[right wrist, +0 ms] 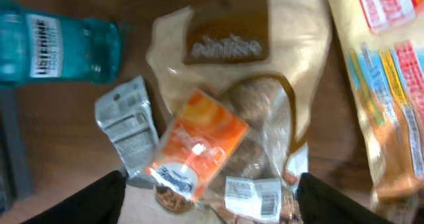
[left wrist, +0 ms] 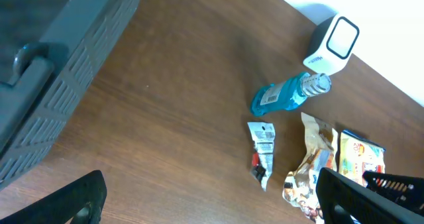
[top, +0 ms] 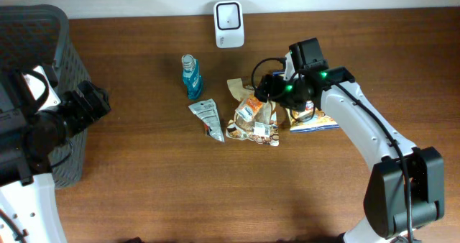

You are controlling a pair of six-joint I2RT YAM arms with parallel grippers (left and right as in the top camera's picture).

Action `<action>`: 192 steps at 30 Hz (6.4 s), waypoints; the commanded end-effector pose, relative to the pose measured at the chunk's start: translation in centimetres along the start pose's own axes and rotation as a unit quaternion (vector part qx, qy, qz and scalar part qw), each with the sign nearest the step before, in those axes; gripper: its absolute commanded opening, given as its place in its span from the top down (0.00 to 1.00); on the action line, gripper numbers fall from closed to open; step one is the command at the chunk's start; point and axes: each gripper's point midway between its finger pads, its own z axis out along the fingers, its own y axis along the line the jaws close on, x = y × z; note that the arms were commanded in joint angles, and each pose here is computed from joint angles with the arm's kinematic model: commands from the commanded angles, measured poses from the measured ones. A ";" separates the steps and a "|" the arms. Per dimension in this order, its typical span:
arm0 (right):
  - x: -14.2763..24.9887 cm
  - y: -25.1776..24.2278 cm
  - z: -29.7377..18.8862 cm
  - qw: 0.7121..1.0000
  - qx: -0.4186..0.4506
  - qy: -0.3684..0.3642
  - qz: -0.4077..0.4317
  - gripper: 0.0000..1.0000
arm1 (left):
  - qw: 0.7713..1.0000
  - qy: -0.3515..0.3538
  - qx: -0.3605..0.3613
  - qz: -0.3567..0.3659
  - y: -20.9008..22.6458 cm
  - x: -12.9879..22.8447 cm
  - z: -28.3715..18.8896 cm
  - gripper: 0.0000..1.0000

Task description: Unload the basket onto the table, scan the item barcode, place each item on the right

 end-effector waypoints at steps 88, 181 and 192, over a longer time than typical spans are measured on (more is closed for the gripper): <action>3.1 7.7 -0.7 0.968 -0.114 0.176 -0.141 0.96 | 1.000 0.002 0.002 -0.007 0.0 0.1 0.0 0.01; -2.2 -4.4 -3.7 0.978 0.188 0.049 -0.072 0.64 | 1.000 0.002 0.002 -0.007 0.0 0.1 0.0 0.01; 0.1 -4.7 1.0 0.983 0.149 0.060 -0.092 0.12 | 1.000 0.002 0.002 -0.007 0.0 0.1 0.0 0.01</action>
